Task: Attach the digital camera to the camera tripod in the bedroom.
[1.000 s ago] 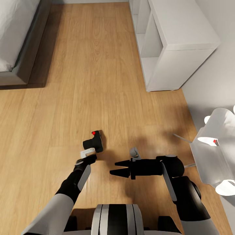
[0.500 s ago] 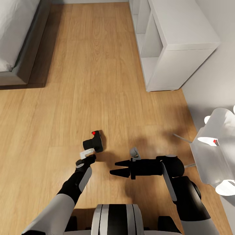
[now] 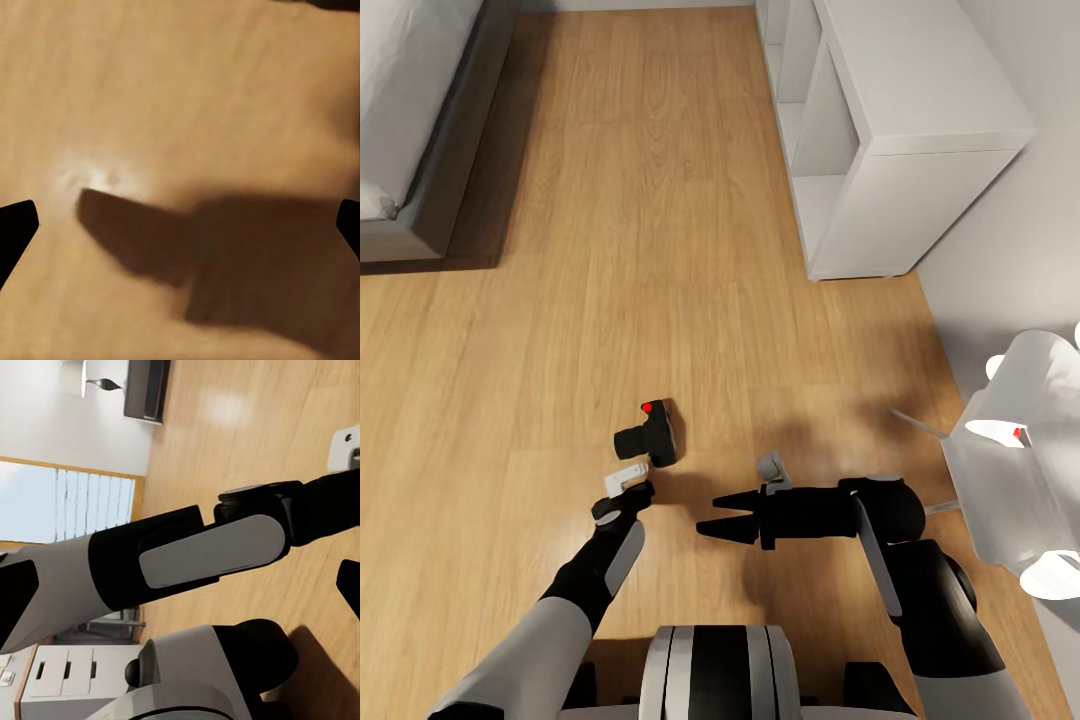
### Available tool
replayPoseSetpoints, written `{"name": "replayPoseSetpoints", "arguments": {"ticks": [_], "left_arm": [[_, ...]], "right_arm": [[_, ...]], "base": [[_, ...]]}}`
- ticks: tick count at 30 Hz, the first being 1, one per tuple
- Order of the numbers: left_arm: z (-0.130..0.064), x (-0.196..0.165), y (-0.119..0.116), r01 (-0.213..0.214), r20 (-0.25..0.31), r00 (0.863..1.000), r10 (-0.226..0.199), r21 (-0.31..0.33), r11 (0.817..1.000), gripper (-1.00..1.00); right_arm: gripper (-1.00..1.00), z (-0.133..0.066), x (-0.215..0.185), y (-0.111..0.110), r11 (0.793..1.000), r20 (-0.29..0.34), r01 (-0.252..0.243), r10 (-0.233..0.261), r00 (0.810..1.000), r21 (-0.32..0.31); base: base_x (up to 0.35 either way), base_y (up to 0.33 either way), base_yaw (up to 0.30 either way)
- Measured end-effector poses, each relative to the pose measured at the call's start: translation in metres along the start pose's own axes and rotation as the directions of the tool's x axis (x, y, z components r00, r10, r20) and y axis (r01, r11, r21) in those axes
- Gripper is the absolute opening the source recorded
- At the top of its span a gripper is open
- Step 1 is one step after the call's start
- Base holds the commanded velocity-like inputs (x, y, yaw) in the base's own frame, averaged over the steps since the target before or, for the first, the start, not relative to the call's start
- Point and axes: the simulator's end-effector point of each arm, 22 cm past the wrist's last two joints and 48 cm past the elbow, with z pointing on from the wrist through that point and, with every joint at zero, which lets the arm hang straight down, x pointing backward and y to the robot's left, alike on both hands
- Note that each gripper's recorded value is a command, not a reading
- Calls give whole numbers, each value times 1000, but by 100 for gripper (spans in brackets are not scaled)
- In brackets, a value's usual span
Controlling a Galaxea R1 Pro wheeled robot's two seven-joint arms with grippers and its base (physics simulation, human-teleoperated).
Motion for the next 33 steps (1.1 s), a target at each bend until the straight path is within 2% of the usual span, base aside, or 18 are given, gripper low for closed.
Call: {"name": "replayPoseSetpoints", "arguments": {"ticks": [14,24,33], "left_arm": [[0,0,1,-1,-1,1000,1,-1,1000,100],[0,1,1,-1,-3,1000,1,-3,1000,100],[0,2,1,-2,-4,1000,2,-3,1000,100]], "right_arm": [[100,-1,1,-9,999,-2,-2,3,1000,38],[100,-4,2,-12,999,-6,0,1,1000,50],[100,-4,2,-13,999,-6,-1,2,1000,51]], "base": [[0,0,-5],[0,0,-163],[0,0,-44]]}}
